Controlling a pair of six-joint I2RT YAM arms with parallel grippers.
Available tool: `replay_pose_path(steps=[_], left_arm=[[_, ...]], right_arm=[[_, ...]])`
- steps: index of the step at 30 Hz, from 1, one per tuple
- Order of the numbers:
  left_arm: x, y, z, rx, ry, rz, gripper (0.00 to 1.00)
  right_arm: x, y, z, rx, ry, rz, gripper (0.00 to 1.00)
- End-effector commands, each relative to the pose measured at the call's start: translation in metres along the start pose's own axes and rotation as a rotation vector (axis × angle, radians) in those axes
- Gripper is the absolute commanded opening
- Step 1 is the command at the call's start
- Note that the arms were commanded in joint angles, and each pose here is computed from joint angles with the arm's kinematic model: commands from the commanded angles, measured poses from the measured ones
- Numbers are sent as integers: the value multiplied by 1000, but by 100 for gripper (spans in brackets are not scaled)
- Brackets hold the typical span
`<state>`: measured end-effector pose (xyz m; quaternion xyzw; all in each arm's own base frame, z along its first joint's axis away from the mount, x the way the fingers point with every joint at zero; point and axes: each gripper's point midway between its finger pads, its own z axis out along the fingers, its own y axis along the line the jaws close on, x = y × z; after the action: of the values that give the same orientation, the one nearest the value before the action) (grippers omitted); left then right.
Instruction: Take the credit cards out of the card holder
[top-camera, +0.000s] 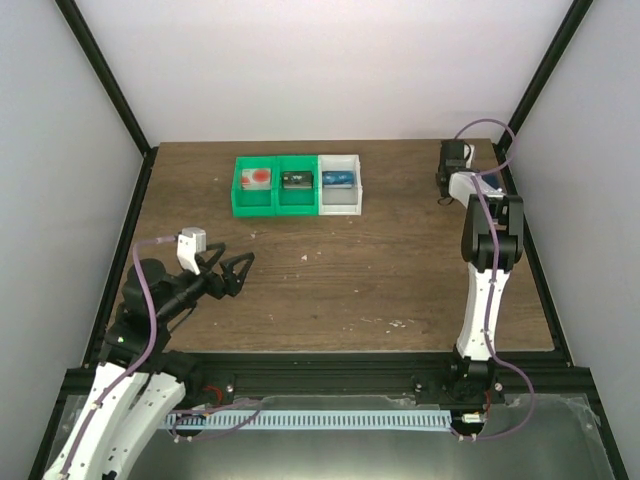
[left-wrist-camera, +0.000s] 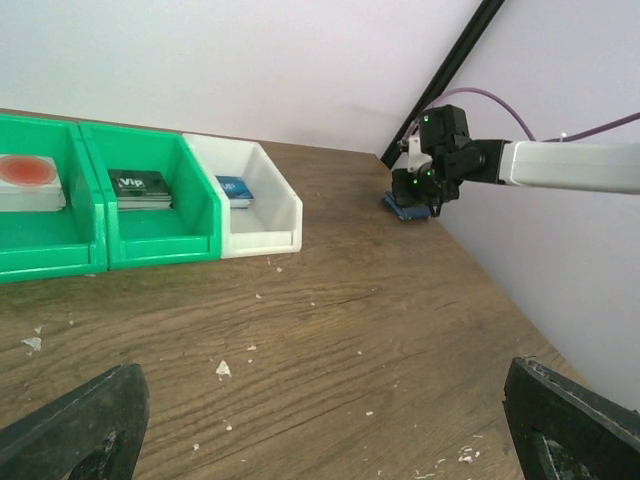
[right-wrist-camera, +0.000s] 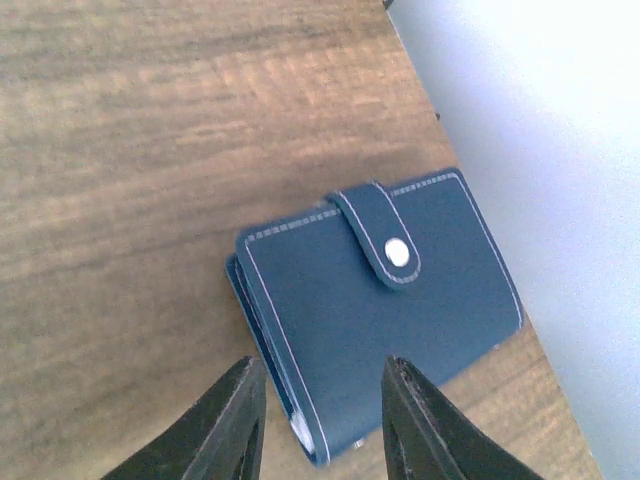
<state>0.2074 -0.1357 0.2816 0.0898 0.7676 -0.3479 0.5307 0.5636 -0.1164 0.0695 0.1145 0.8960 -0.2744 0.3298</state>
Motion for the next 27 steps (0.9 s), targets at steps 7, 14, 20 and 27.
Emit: replay_pose_path(steps=[7, 14, 20, 27], left_arm=[[-5, 0, -5, -7, -40, 21, 98], [-5, 0, -5, -10, -42, 20, 97], [-5, 1, -5, -14, -42, 18, 97], [-5, 1, -5, -15, -43, 21, 97]], right_arm=[[11, -8, 28, 76, 63, -63, 34], [13, -6, 34, 76, 77, -82, 29], [18, -5, 35, 73, 91, -79, 16], [11, 2, 25, 11, 82, -49, 0]])
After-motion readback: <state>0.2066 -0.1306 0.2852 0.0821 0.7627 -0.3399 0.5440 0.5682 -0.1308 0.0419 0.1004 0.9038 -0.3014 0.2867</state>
